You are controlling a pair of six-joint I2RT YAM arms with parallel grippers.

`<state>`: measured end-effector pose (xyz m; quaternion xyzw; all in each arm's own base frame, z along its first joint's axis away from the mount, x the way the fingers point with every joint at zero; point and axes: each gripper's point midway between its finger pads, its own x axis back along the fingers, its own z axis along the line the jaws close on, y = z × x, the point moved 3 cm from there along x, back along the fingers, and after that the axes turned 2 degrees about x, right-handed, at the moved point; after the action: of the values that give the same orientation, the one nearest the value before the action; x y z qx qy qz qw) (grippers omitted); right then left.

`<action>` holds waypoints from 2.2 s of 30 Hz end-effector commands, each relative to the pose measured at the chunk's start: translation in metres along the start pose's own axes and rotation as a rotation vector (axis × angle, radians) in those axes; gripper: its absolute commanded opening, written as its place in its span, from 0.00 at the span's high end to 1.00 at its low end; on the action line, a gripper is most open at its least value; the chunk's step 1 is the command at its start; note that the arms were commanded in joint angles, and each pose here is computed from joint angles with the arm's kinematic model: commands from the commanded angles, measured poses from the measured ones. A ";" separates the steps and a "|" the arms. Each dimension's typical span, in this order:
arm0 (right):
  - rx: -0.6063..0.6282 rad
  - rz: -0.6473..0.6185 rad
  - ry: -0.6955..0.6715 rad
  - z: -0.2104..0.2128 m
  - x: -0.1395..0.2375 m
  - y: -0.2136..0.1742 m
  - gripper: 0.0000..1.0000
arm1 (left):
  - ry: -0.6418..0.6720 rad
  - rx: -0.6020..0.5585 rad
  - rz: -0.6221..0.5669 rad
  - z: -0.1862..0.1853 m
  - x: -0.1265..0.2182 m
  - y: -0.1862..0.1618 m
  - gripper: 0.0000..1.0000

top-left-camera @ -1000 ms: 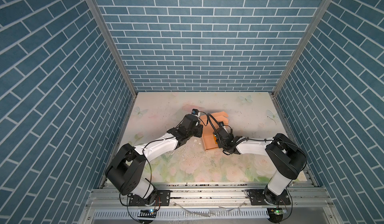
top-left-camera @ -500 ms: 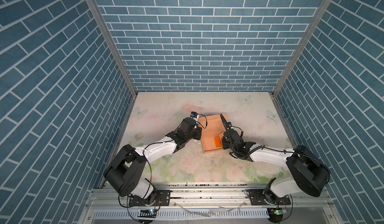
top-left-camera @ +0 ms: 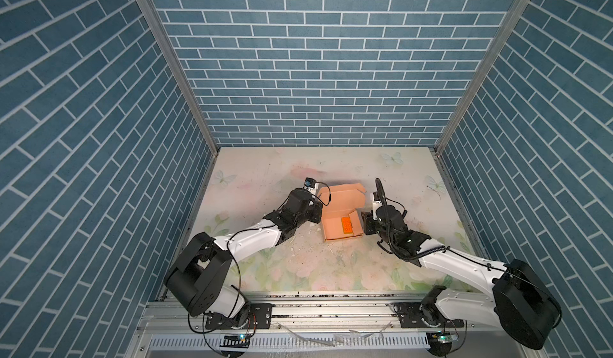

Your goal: Fold the paper box

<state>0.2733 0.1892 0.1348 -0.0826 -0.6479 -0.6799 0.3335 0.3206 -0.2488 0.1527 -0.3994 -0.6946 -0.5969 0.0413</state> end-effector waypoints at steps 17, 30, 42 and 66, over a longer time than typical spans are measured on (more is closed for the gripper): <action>-0.029 0.307 0.118 0.009 -0.023 -0.063 0.61 | -0.040 -0.018 -0.031 -0.009 0.006 0.009 1.00; 0.066 0.374 0.051 0.005 -0.036 -0.062 0.68 | -0.062 -0.026 -0.030 -0.013 0.002 0.011 1.00; 0.129 0.412 -0.006 0.000 -0.047 -0.061 0.87 | -0.077 -0.034 -0.014 -0.014 0.000 0.008 1.00; 0.403 0.444 -0.338 -0.020 -0.050 -0.083 1.00 | -0.065 -0.026 -0.027 -0.013 0.003 0.010 1.00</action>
<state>0.2763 0.2000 0.0549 -0.2282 -0.7621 -0.4721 0.3798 0.3132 -0.2593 0.1527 -0.4294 -0.6829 -0.5907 0.0177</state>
